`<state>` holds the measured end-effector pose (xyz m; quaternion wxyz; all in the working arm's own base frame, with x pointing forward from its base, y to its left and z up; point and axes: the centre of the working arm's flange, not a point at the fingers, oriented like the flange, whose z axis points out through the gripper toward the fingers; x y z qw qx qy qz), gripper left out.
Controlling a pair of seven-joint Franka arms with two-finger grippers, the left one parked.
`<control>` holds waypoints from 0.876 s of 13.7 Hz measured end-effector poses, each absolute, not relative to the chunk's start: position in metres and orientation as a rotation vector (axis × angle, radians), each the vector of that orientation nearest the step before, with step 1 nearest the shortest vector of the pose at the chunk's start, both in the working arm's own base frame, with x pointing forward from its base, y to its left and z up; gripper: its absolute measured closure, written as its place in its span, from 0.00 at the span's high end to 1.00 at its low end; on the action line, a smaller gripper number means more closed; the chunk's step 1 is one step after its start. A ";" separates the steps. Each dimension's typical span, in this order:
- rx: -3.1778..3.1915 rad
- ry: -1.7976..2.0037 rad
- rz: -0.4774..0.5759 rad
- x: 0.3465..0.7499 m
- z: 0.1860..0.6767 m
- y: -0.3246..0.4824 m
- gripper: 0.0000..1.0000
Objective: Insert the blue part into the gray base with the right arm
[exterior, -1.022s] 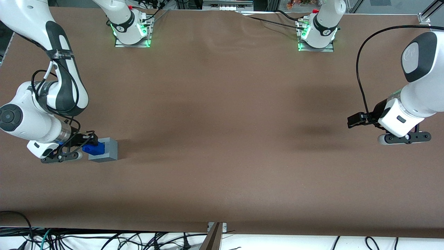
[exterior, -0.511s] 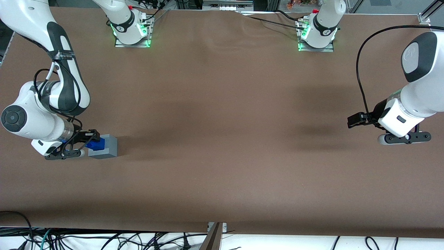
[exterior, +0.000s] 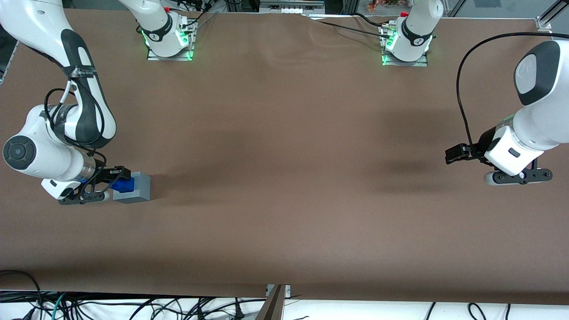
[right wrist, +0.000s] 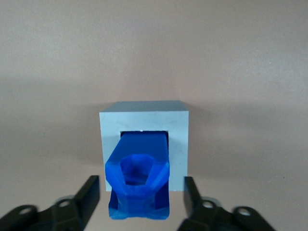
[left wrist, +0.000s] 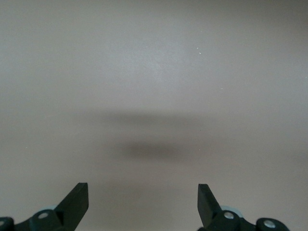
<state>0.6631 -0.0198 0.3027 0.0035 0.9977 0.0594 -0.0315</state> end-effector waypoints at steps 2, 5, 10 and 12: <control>3.127 0.187 -0.055 0.666 0.321 -0.020 1.00; 3.133 0.157 -0.046 0.659 0.373 -0.017 1.00; 3.147 0.157 -0.078 0.611 0.515 0.004 1.00; 3.148 0.159 -0.050 0.598 0.552 0.005 1.00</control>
